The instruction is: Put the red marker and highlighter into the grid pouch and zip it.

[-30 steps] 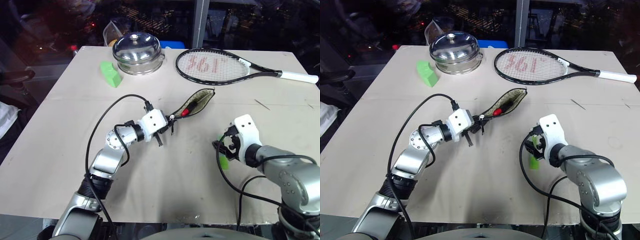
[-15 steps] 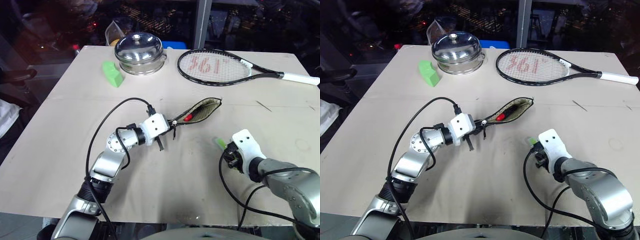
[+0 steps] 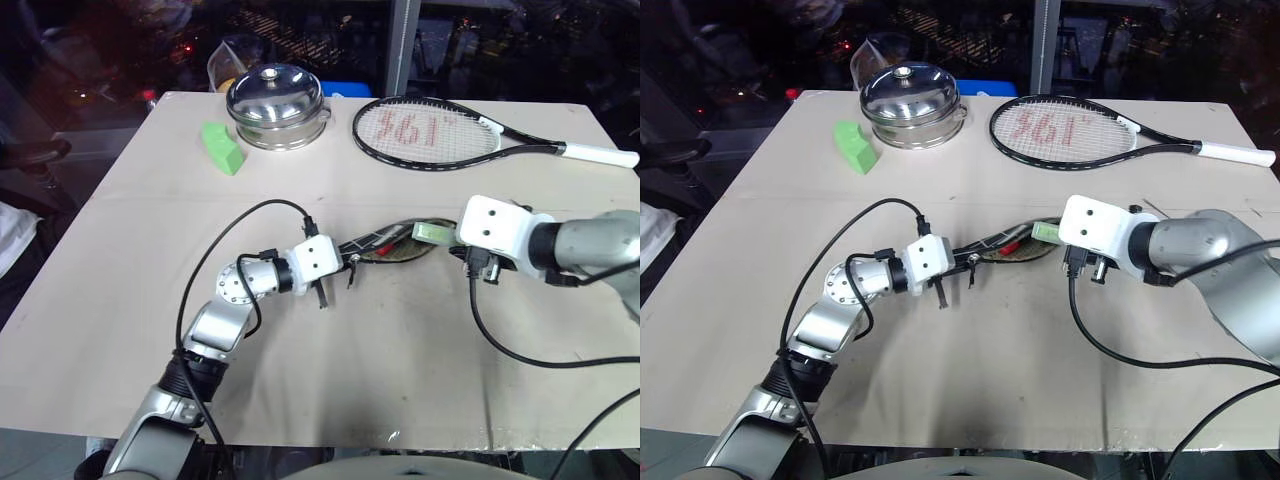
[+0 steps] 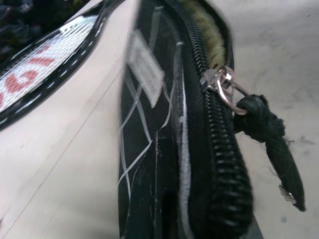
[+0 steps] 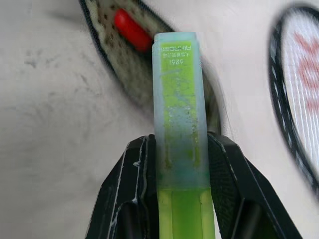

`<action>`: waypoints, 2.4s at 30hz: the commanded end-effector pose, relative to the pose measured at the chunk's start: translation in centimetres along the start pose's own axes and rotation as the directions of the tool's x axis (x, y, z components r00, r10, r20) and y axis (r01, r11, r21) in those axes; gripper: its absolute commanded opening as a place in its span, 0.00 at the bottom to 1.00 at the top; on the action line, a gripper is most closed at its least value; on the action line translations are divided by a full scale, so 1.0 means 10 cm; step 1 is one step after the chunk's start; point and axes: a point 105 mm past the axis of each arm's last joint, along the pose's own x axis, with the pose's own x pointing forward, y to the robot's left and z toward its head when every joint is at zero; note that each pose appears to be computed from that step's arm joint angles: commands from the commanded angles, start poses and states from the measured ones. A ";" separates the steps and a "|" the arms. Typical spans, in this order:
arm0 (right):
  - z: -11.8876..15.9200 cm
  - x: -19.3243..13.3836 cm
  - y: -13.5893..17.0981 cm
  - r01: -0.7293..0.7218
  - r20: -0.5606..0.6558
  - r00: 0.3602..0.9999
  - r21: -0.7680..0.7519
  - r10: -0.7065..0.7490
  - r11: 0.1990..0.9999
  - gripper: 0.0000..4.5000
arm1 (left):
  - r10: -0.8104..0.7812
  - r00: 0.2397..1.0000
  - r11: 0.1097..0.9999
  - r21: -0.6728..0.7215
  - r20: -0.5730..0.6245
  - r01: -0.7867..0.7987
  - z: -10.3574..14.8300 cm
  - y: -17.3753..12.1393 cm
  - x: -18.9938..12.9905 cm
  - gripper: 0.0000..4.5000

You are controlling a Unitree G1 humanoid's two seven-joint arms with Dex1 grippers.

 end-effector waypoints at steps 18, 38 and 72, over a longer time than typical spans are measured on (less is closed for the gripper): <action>0.48 -0.21 -0.16 -0.312 0.410 0.893 0.274 0.182 0.910 0.67 | 0.086 0.995 0.992 -0.098 0.057 -0.080 0.14 0.14 -0.04 0.00; 0.74 0.37 0.28 -0.440 0.529 0.844 0.774 -0.084 0.455 0.67 | 0.039 0.996 0.991 -0.132 0.083 -0.027 0.29 0.26 0.04 0.00; 0.11 -0.09 0.23 -0.239 0.371 0.908 0.840 -0.195 0.486 0.17 | 0.072 0.996 0.994 -0.092 0.058 -0.067 0.25 0.36 0.02 0.00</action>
